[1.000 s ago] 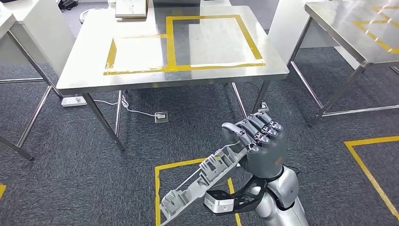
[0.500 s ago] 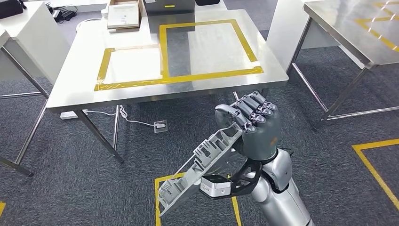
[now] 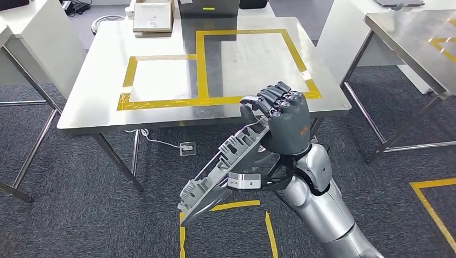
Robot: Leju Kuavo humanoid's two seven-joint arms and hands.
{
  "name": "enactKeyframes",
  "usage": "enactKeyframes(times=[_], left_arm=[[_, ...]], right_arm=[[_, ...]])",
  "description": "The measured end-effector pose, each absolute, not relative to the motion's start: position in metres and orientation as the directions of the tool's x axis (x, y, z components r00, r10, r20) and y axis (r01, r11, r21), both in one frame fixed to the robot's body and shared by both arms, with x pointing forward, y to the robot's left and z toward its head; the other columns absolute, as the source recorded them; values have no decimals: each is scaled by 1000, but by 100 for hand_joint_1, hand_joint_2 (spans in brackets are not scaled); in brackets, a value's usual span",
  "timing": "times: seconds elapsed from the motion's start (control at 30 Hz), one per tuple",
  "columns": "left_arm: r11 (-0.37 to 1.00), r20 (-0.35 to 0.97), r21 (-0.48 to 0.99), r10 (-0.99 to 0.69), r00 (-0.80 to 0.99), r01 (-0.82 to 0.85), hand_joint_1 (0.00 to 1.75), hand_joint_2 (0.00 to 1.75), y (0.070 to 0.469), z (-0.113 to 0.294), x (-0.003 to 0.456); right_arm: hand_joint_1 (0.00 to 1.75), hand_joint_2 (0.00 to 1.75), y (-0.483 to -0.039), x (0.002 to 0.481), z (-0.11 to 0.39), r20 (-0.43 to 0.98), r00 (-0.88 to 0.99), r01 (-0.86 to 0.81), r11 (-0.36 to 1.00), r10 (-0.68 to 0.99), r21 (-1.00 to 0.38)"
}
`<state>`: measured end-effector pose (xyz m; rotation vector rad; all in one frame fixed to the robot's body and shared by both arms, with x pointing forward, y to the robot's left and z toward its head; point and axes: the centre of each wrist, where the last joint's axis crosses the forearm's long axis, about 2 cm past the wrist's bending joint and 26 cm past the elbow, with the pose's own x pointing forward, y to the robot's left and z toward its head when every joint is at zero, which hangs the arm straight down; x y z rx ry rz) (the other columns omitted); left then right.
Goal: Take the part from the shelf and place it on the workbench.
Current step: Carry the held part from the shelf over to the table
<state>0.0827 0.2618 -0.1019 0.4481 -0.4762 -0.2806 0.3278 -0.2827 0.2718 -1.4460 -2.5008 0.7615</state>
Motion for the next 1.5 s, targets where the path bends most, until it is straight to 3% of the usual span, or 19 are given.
enactKeyframes(times=[0.57, 1.17, 1.5], left_arm=[[872, 380, 467, -350, 856, 149, 0, 175, 260, -102, 82], [877, 399, 450, -366, 841, 169, 0, 175, 257, -101, 86], [862, 392, 445, -432, 812, 244, 0, 175, 250, -98, 101]], right_arm=[[175, 175, -283, 341, 288, -128, -583, 733, 451, 803, -509], [175, 175, -285, 389, 406, -68, -666, 657, 542, 743, -524], [175, 175, -268, 424, 475, -63, -669, 631, 521, 740, -575]])
